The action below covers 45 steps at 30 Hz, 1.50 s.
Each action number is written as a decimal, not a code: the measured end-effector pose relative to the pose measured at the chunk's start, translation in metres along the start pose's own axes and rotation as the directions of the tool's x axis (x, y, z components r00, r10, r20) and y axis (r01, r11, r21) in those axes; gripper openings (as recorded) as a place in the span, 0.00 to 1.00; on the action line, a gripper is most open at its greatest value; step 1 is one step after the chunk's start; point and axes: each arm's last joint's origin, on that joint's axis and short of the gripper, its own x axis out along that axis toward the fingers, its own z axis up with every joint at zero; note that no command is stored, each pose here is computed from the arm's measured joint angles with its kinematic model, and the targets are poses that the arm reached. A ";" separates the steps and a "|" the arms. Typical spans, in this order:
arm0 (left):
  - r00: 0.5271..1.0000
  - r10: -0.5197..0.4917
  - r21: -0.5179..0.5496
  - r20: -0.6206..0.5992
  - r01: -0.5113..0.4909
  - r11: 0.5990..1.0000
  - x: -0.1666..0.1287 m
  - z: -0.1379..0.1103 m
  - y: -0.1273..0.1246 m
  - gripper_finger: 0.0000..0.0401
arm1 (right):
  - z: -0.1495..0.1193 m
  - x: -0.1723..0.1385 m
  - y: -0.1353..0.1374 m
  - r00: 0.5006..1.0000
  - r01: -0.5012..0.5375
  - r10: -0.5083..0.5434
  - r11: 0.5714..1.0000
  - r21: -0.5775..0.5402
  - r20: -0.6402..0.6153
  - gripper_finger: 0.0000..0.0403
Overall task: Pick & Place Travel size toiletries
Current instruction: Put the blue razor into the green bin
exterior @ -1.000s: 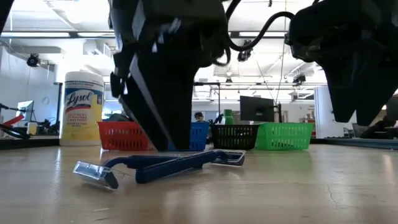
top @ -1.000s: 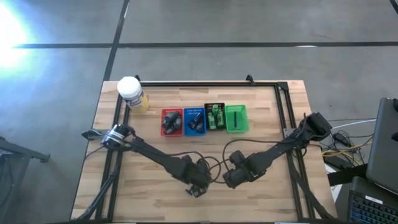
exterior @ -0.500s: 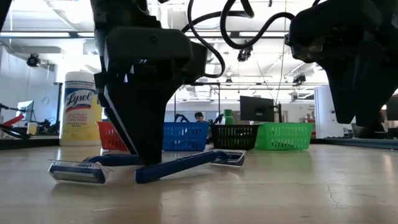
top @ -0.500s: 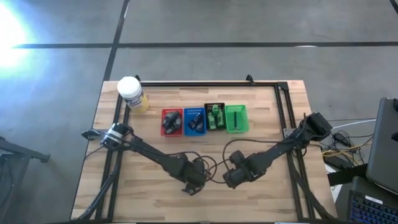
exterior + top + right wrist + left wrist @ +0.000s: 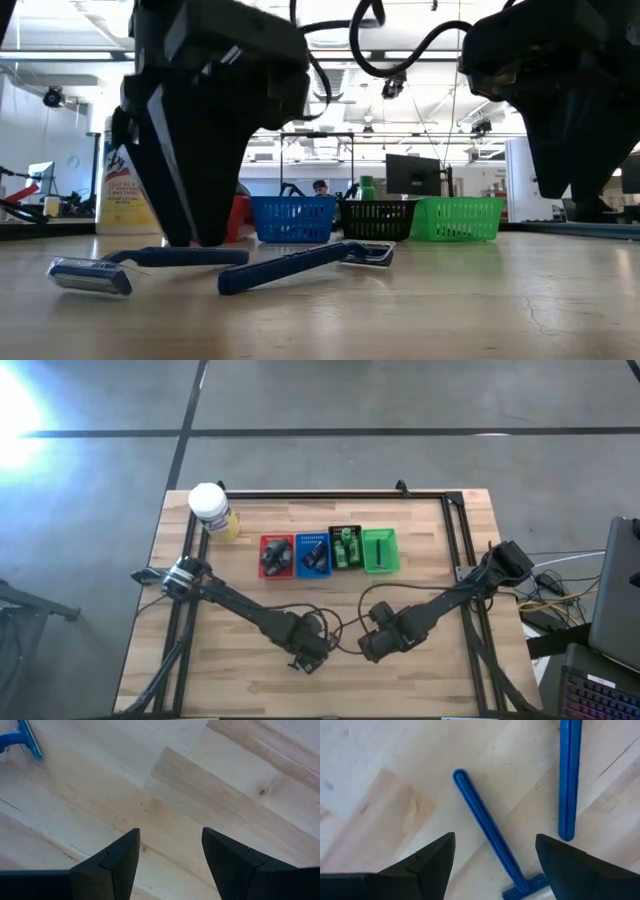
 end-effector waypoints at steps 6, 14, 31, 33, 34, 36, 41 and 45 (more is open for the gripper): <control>0.998 -0.032 -0.092 -0.061 0.027 0.995 0.003 -0.006 -0.001 0.70 | 0.001 0.000 0.000 1.000 -0.001 0.001 1.000 -0.003 0.022 0.53; 0.997 -0.064 -0.124 -0.035 0.059 0.991 0.007 -0.013 -0.006 0.54 | 0.001 0.000 0.000 0.999 0.000 0.001 1.000 -0.026 0.038 0.49; 0.998 -0.035 -0.056 0.055 0.038 0.998 0.018 -0.011 0.001 0.11 | -0.002 -0.040 -0.009 0.980 -0.135 0.134 0.991 -0.004 0.144 0.41; 0.996 -0.051 -0.031 0.076 0.054 0.998 0.015 -0.010 -0.001 0.08 | -0.001 -0.046 -0.011 0.977 -0.159 0.157 0.987 -0.001 0.145 0.40; 0.993 -0.073 -0.013 0.096 0.075 0.997 0.012 -0.008 -0.004 0.08 | -0.001 -0.049 -0.012 0.975 -0.167 0.166 0.986 -0.004 0.145 0.39; 0.984 -0.110 0.019 0.137 0.108 0.994 0.004 -0.005 -0.007 0.08 | 0.000 -0.055 -0.014 0.968 -0.192 0.192 0.981 -0.011 0.160 0.38; 0.927 -0.255 0.096 0.276 0.238 0.967 -0.035 0.005 -0.014 0.08 | 0.000 -0.070 -0.020 0.933 -0.245 0.243 0.969 -0.025 0.264 0.34; 0.849 -0.305 0.158 0.432 0.262 0.952 -0.072 0.011 -0.010 0.08 | -0.002 -0.086 -0.027 0.872 -0.322 0.322 0.945 -0.064 0.368 0.30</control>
